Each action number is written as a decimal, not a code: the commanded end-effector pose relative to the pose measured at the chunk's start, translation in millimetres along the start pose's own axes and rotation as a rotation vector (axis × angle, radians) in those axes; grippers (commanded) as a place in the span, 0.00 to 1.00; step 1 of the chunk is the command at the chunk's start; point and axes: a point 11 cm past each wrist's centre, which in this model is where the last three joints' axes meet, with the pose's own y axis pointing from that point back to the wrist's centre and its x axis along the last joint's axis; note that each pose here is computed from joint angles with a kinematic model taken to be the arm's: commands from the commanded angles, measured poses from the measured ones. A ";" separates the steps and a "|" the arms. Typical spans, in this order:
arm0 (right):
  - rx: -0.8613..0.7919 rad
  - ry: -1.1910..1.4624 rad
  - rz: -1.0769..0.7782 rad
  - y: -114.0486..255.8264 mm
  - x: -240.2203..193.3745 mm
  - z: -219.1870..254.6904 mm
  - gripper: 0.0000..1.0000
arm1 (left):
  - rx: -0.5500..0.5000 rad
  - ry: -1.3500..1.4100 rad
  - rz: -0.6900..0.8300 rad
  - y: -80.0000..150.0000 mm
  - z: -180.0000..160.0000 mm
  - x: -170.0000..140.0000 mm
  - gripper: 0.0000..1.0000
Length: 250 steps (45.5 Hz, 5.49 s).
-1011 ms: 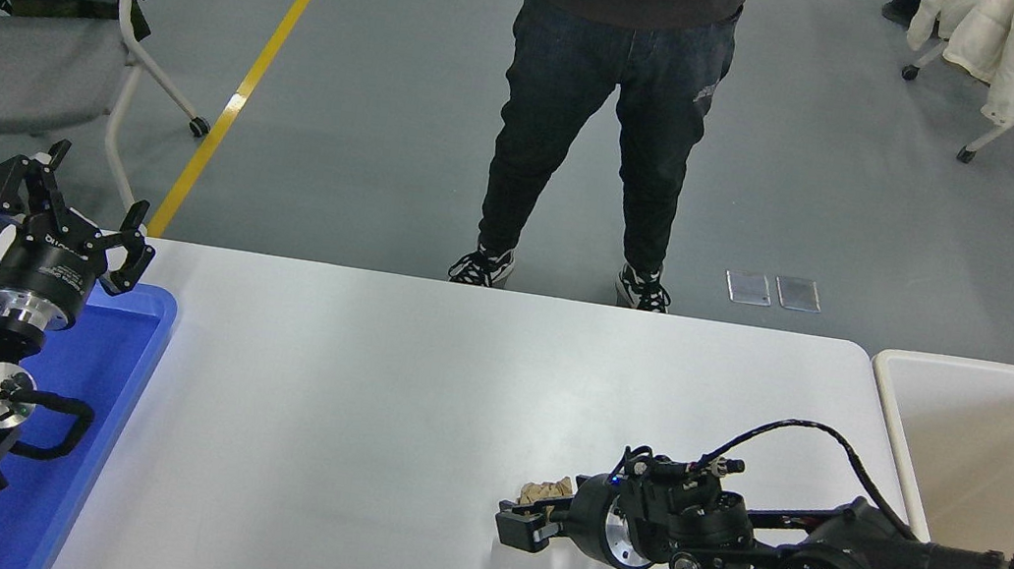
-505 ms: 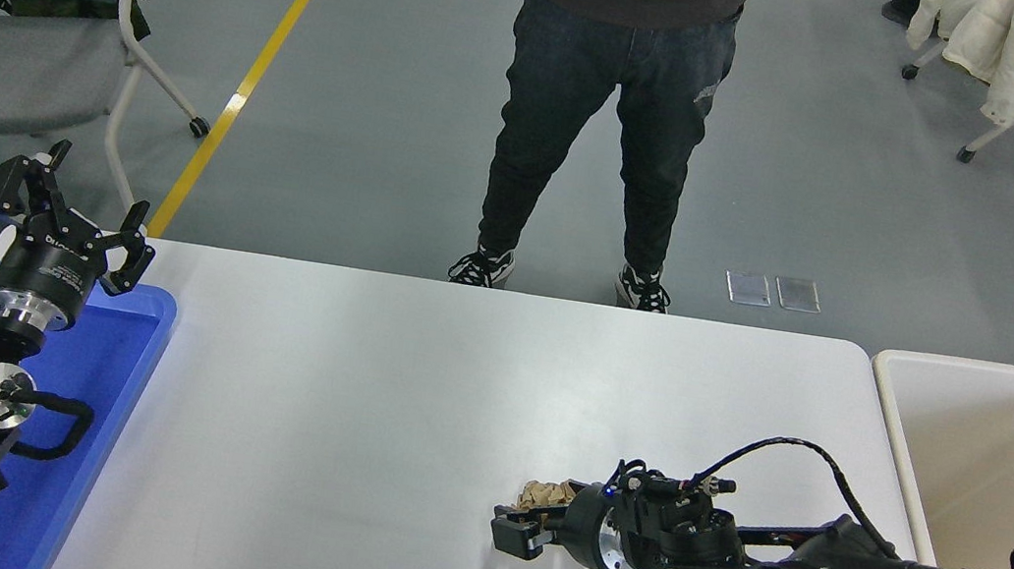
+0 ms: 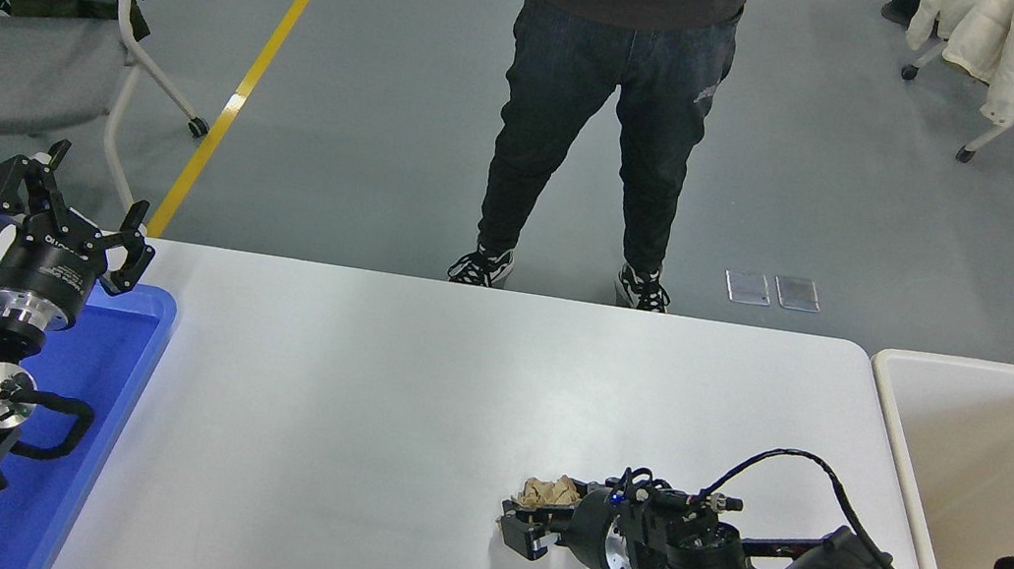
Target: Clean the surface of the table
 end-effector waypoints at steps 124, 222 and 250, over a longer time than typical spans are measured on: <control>-0.801 -1.065 0.619 385.7 23.2 397.1 0.00 | 0.000 -0.001 0.002 0.0 0.1 0.3 1.00; -0.969 -1.142 0.794 278.4 -19.3 400.9 0.99 | 0.000 -0.001 0.002 0.0 0.1 0.3 1.00; -0.265 -1.911 1.226 241.0 31.7 377.4 0.99 | 0.000 0.000 0.001 -0.1 0.0 -0.1 1.00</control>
